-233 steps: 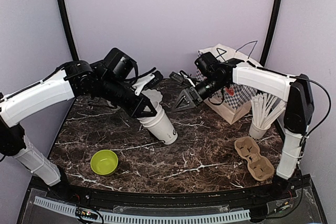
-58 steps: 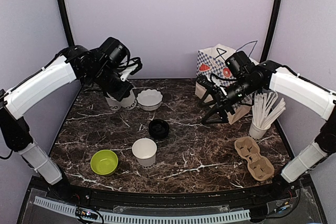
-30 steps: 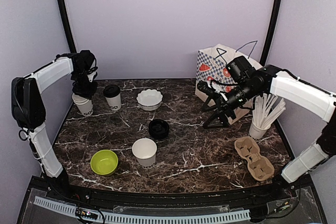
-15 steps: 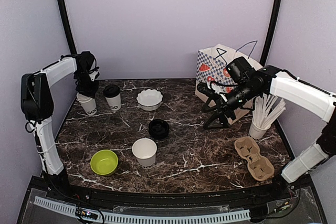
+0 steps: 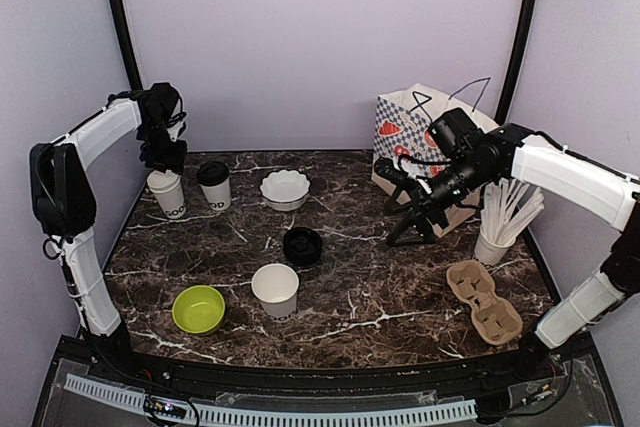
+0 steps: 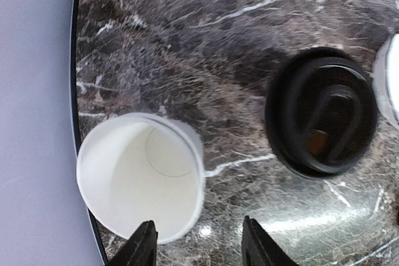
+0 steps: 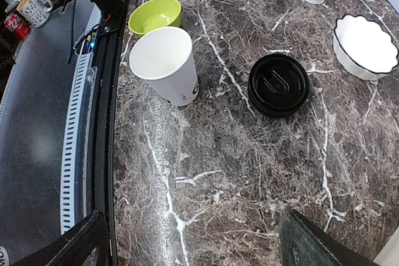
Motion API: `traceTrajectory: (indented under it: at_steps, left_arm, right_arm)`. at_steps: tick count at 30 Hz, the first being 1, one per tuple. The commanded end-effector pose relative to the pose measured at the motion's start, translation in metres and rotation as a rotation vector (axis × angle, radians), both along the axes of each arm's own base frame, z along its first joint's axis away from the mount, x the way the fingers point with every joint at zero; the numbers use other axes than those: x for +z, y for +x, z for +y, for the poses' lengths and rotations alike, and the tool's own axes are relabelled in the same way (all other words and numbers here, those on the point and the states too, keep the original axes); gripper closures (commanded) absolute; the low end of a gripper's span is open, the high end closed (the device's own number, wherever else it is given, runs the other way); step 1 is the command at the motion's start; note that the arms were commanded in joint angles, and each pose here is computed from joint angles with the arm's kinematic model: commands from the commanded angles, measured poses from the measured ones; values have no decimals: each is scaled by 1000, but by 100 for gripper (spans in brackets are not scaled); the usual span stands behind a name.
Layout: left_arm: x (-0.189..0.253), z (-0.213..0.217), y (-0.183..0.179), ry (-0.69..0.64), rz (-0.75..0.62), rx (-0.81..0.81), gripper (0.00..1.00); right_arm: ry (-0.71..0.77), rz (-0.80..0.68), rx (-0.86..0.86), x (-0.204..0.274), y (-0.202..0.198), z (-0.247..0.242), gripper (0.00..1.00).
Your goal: Pack the takeout coffee
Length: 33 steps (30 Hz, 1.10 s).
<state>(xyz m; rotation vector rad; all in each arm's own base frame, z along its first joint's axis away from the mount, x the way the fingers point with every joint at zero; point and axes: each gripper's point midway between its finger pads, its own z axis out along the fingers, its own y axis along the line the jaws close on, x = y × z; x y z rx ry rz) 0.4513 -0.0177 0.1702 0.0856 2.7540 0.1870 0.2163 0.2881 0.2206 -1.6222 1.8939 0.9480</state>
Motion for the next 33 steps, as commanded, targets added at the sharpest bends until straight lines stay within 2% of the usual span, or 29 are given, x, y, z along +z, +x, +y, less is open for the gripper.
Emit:
traceTrajectory:
  at_steps: [1,3,7,11,13,21,29,33]
  left_arm:
    - [70,-77,-43,-48,-144,-235,52]
    - [73,-137,-76,-113,-133,-409,52]
    - [62,-214,-139,-262,-52,-665,52]
    - [33,-251,-191,-269,67,-822,52]
    - [22,-256,-206,-265,126,-846,53]
    - [-10,-266,-244,-246,218,-948,54]
    - [-33,-268,-249,-228,266,-947,56]
    - [-43,-268,-248,-213,275,-958,61]
  right_arm:
    - [2,-28,10,7,4,4,4]
    - [-10,-39,5,6,6,3,4]
    - [-11,-51,12,10,8,3,5]
    - [0,-83,15,23,9,3,5]
    - [-10,-101,2,25,12,1,5]
    - [-45,-133,-27,25,19,-3,6]
    - [-67,-144,-40,22,24,-5,6]
    - [-79,-170,-59,23,27,-10,7]
